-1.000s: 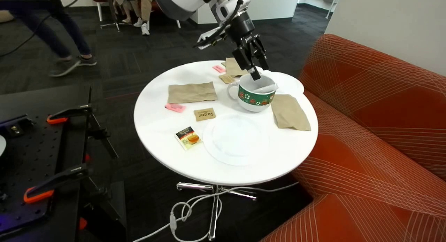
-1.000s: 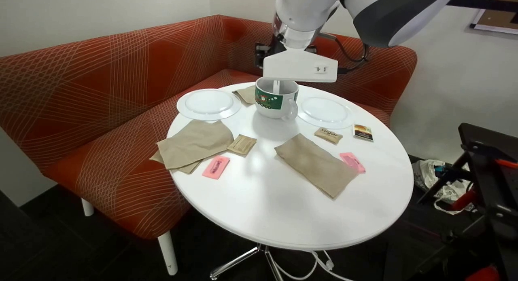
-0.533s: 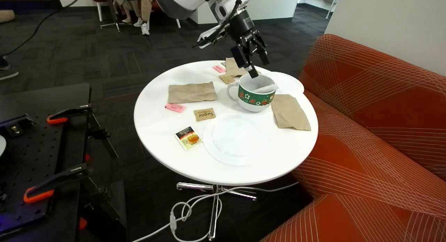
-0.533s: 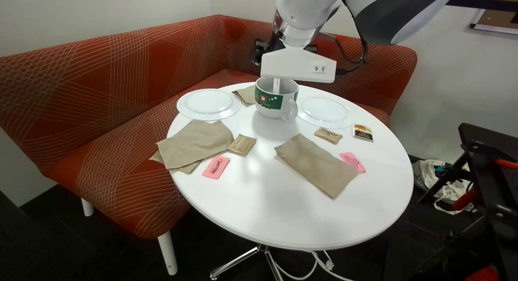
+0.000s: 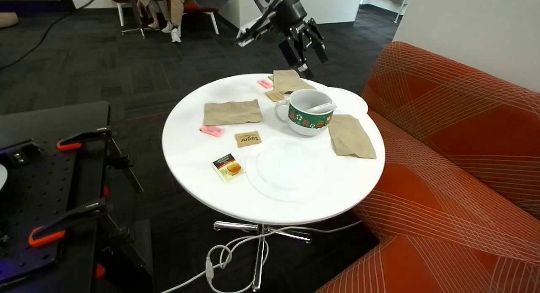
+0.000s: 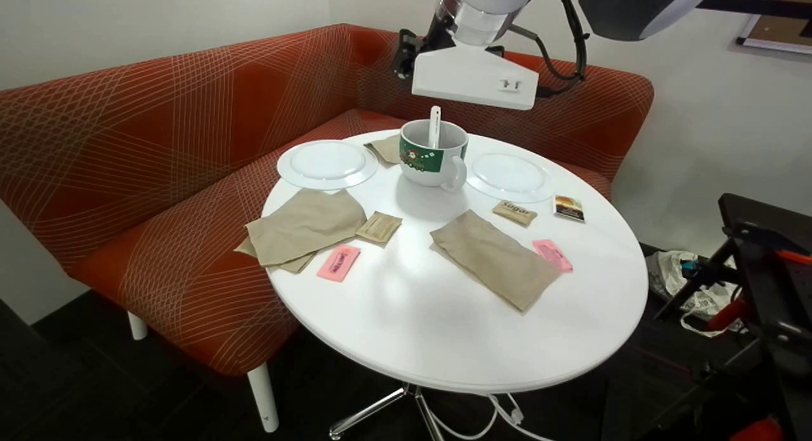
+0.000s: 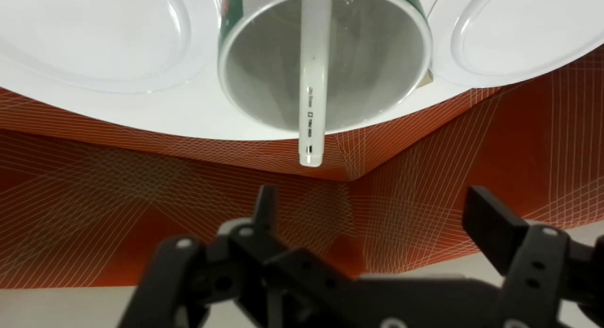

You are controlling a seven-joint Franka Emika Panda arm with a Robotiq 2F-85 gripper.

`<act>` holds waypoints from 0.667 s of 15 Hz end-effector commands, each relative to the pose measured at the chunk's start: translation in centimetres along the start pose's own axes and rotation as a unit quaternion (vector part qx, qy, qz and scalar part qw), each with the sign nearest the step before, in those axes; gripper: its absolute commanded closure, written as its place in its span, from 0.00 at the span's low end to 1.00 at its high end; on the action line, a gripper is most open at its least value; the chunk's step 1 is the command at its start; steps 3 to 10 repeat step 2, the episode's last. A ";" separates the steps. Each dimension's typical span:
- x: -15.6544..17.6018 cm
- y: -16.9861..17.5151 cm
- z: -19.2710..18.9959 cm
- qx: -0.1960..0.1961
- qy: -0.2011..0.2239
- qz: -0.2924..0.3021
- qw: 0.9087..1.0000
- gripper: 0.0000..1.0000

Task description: Pick up the marker and put it in the cup

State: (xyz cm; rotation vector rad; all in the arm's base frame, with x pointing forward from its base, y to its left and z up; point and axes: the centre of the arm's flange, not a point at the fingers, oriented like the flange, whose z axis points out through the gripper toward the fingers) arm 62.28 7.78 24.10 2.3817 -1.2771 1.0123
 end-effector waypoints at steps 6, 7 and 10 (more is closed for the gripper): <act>-0.3 0.1 0.3 -0.002 -0.001 -0.002 1.000 0.00; -0.3 0.1 0.3 -0.002 -0.001 -0.002 1.000 0.00; -0.3 0.1 0.3 -0.002 -0.001 -0.002 1.000 0.00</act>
